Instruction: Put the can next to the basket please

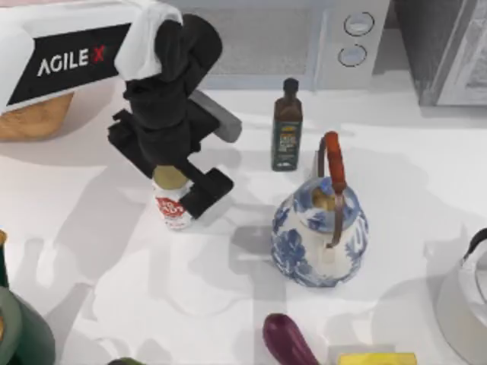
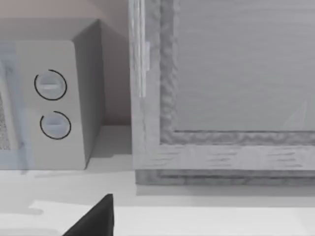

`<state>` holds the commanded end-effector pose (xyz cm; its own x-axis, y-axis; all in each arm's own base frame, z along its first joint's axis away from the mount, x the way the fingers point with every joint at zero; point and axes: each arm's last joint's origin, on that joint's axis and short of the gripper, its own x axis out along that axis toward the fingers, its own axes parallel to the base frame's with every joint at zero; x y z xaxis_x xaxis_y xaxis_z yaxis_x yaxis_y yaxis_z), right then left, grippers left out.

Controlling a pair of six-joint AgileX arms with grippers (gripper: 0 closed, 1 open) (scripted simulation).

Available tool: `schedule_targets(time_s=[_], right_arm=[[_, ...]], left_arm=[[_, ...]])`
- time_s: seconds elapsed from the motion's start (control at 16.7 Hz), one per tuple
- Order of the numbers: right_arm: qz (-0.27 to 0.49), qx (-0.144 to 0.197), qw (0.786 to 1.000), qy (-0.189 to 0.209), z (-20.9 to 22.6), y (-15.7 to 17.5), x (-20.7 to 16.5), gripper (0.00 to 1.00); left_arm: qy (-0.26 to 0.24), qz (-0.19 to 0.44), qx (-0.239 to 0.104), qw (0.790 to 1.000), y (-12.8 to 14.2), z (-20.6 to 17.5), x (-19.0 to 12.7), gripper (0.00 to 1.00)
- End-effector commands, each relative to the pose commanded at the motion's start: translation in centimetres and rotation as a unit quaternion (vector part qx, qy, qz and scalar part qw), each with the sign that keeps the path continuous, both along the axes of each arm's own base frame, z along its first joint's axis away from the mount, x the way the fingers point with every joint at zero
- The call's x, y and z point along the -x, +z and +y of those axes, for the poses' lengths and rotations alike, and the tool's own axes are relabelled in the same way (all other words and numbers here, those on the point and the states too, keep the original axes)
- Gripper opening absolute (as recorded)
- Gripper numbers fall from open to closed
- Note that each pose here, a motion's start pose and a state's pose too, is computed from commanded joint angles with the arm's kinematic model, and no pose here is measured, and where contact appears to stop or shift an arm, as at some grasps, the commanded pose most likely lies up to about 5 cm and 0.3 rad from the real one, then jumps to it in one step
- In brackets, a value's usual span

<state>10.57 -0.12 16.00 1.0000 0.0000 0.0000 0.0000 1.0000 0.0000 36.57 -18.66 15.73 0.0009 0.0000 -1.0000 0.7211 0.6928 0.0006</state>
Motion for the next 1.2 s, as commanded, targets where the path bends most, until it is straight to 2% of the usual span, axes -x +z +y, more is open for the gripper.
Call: schedule_targets(time_s=[0.66, 1.2], right_arm=[[0.000, 0.000, 1.000, 0.000, 0.00, 0.00, 0.00, 1.00], [0.000, 0.000, 1.000, 0.000, 0.00, 0.00, 0.00, 1.00]], left_arm=[[0.000, 0.000, 0.000, 1.000, 0.00, 0.00, 0.00, 0.02], [0.000, -0.001, 0.001, 1.000, 0.08, 0.03, 0.00, 0.00]])
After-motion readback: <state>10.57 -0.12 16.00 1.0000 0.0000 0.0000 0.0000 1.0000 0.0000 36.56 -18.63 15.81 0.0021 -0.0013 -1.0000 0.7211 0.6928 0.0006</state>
